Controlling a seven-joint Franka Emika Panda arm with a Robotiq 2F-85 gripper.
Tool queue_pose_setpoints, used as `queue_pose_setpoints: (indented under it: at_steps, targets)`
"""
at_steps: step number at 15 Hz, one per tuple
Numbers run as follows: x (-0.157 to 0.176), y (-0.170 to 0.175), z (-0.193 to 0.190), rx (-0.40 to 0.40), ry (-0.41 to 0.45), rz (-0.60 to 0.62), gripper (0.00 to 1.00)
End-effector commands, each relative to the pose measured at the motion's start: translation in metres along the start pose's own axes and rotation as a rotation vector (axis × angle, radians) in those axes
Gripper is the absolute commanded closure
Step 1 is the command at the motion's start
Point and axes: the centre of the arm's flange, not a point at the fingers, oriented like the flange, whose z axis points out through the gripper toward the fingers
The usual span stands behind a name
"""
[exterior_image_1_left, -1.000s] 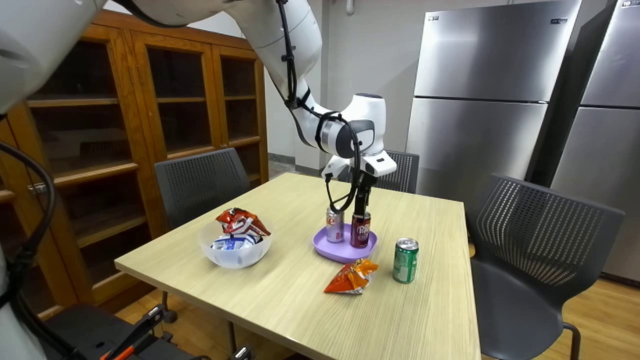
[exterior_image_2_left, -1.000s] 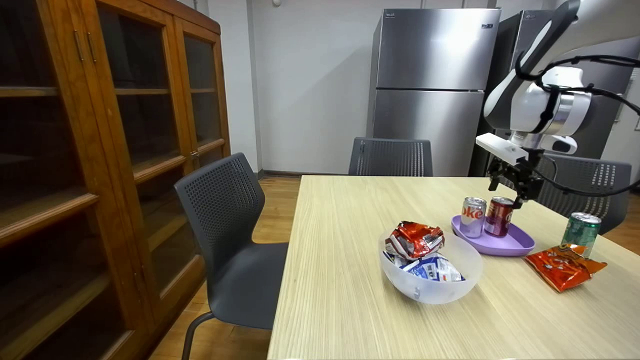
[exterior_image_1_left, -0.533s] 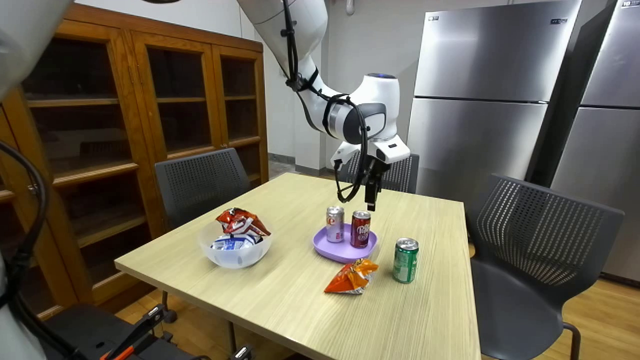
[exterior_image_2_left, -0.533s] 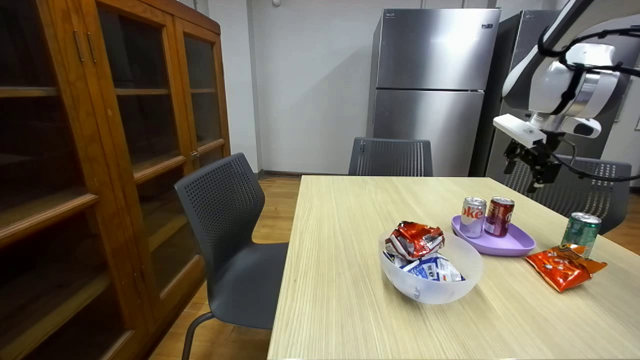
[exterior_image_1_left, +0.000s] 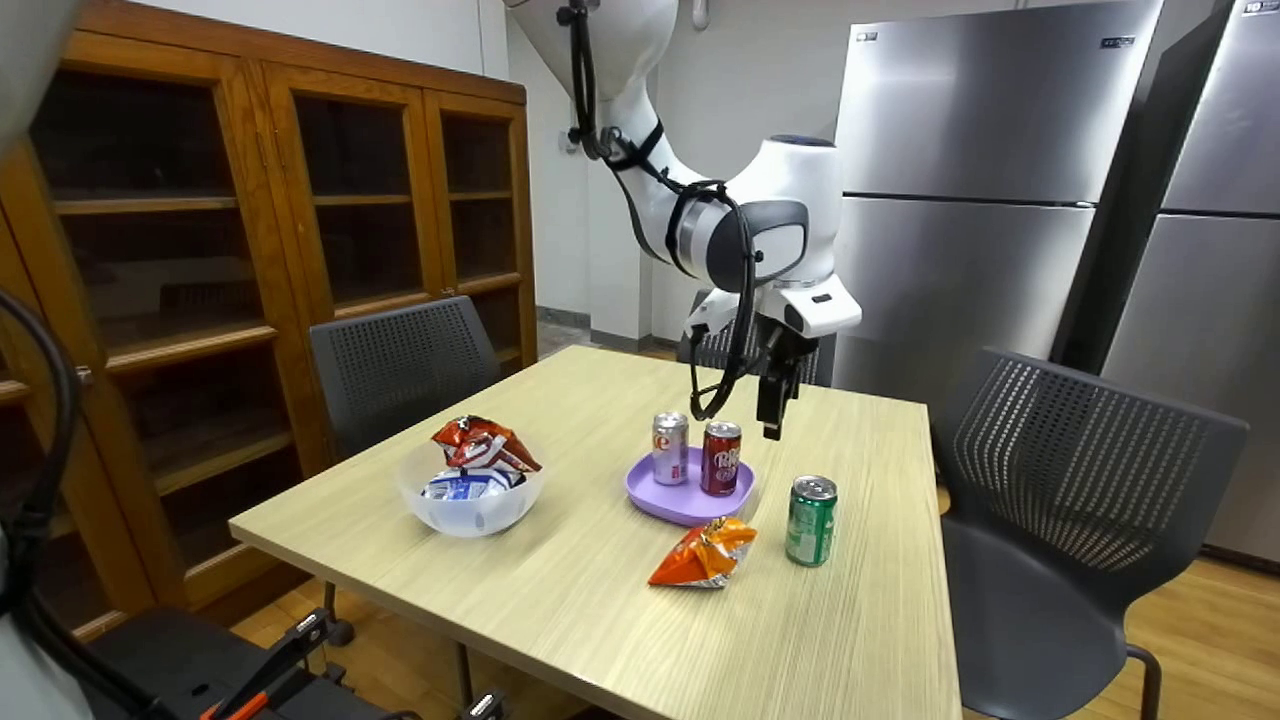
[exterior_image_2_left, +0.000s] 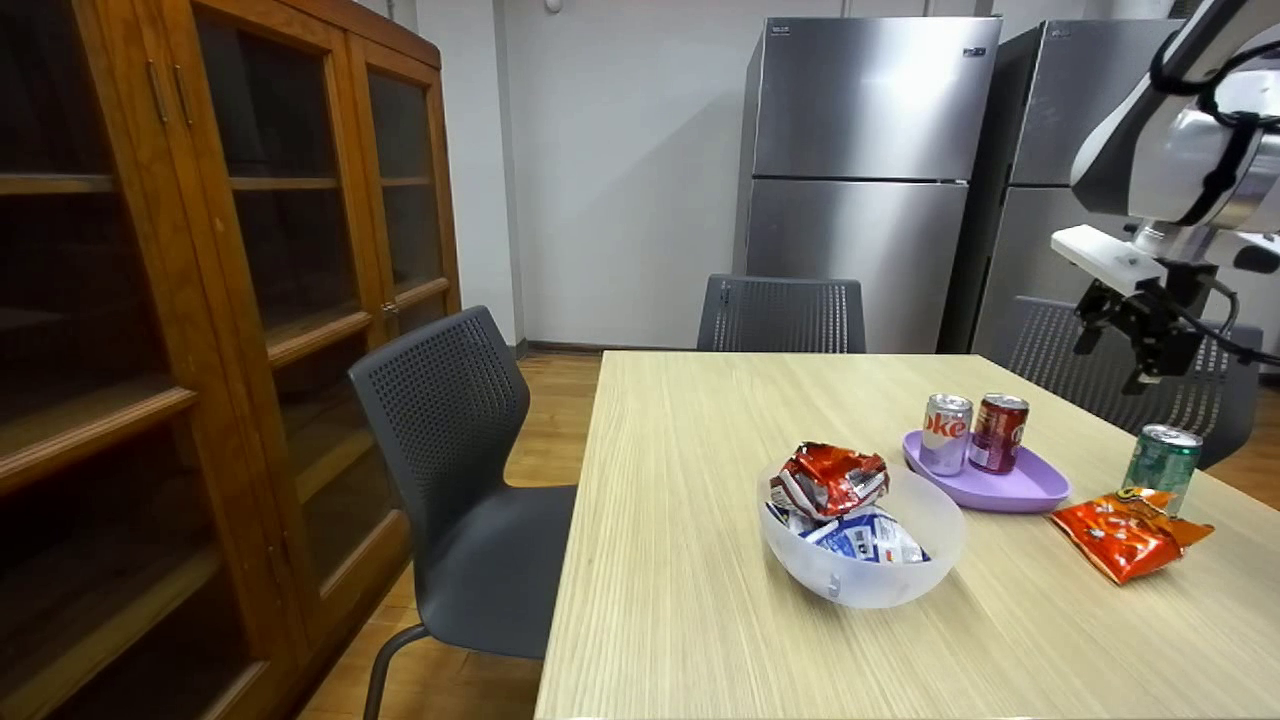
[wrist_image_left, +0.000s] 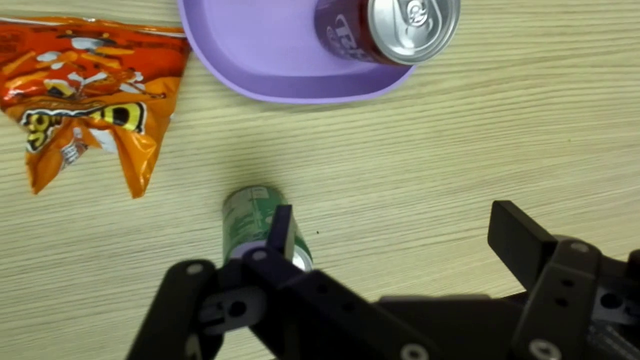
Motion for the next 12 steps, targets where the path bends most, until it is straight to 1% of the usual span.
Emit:
queue_pose_setpoints:
  at_steps: [1,7,12]
  targets:
    - [0.011,0.033,-0.011,-0.008,0.002,0.036,0.0]
    - [0.029,0.06,0.004,-0.066,0.003,0.081,0.0]
    - [0.037,0.063,0.013,-0.086,0.003,0.099,0.0]
